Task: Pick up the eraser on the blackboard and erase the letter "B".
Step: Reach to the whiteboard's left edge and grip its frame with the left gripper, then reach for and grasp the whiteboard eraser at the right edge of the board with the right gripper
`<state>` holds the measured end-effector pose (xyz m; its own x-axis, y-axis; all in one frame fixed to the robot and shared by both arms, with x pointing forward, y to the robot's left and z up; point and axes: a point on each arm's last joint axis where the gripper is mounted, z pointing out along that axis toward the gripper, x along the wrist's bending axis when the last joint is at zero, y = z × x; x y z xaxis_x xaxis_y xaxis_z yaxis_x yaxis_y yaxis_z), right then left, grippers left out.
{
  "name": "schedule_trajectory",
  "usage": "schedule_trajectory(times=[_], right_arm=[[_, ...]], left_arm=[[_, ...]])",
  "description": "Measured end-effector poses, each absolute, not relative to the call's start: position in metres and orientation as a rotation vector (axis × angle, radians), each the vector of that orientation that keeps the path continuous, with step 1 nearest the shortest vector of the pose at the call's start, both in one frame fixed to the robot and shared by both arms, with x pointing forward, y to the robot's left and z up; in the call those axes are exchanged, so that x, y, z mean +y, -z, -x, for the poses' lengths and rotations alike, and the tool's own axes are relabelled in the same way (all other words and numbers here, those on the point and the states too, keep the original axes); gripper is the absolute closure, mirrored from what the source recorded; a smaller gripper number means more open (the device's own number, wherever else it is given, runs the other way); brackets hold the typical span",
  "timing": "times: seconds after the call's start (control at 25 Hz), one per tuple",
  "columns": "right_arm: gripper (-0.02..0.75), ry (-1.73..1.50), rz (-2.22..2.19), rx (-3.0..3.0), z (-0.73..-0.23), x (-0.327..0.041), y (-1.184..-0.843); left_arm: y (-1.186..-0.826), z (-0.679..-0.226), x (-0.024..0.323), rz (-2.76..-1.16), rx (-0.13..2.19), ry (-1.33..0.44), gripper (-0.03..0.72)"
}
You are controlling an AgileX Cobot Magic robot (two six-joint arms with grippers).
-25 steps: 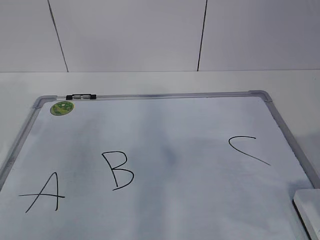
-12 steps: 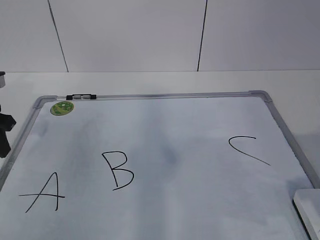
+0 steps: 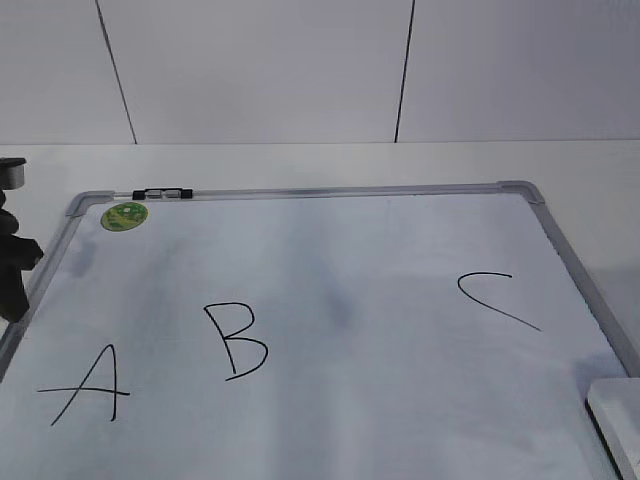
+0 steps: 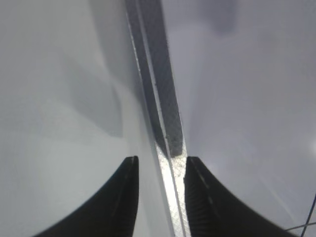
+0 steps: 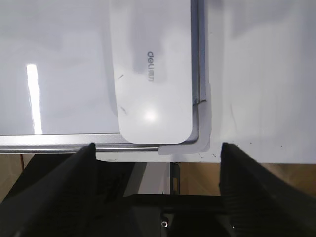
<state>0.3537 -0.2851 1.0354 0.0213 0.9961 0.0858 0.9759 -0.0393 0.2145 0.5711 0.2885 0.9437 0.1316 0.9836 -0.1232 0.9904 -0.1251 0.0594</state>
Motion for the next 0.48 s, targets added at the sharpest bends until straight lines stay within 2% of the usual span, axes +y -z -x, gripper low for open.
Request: schedule_trajectory(times=[0.48], right_arm=[[0.159, -0.326, -2.174, 2.108, -0.354, -0.285, -1.035]], left_arm=[[-0.928, -0.573, 0.288, -2.284, 2.010, 0.134, 0.452]])
